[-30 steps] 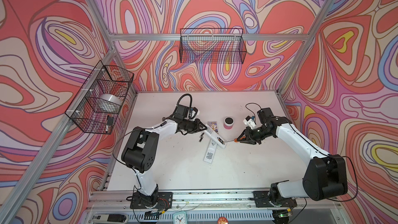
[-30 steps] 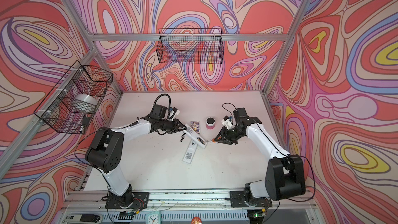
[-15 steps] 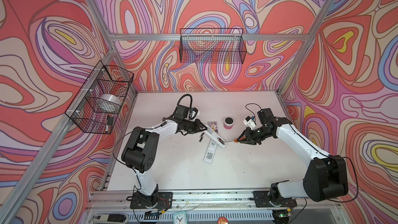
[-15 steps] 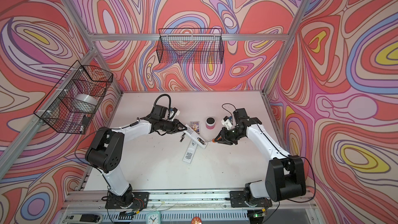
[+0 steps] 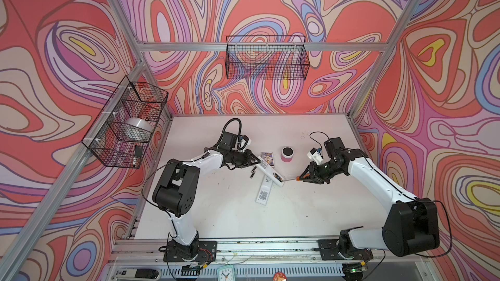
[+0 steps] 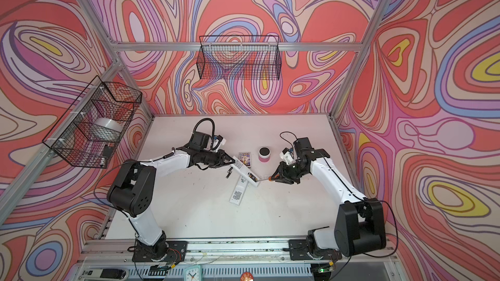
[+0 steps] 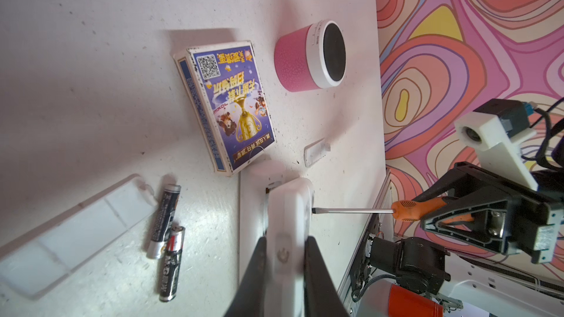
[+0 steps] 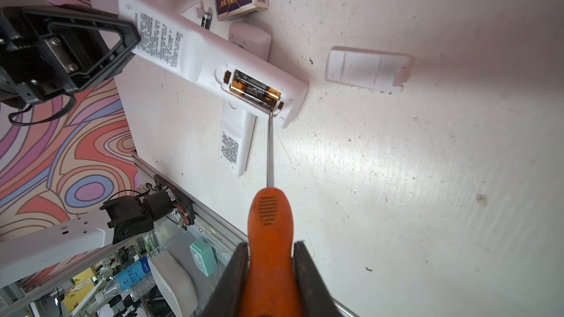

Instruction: Unload the batteries from the remote control

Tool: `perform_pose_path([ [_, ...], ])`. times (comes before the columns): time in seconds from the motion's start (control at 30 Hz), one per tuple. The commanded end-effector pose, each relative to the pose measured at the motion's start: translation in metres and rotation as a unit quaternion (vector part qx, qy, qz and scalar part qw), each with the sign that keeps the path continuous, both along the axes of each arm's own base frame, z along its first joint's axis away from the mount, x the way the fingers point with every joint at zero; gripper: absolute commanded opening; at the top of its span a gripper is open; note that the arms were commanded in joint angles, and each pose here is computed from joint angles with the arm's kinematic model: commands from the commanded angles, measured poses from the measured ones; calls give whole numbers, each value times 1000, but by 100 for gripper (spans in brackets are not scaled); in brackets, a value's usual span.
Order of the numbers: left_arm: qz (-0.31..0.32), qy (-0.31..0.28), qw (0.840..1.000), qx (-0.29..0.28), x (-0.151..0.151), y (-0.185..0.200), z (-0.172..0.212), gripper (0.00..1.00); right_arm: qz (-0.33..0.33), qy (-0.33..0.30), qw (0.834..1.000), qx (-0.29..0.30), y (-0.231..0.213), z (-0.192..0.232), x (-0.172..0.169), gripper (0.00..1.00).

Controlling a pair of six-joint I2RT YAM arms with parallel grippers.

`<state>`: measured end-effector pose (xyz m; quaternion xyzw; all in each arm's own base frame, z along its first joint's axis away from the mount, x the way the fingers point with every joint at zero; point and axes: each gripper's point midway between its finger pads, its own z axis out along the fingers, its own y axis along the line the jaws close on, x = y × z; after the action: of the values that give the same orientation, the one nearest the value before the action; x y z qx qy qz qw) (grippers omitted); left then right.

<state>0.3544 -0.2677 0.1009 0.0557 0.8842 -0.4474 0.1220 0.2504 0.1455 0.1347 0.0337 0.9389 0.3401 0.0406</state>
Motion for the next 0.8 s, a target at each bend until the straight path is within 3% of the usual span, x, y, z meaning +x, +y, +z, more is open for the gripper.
perform_pose_path([
  [0.0,13,27,997,64,-13,18,-35,0,-5,12,1000,12,7,-7,1,6],
  [0.27,14,31,998,60,-15,19,-37,0,1,13,1000,24,17,-10,9,6],
  [0.53,17,31,998,61,-12,18,-38,0,44,2,999,22,38,-6,-3,6],
  [0.77,18,32,997,62,-8,20,-38,0,45,3,999,30,39,-4,-10,6],
])
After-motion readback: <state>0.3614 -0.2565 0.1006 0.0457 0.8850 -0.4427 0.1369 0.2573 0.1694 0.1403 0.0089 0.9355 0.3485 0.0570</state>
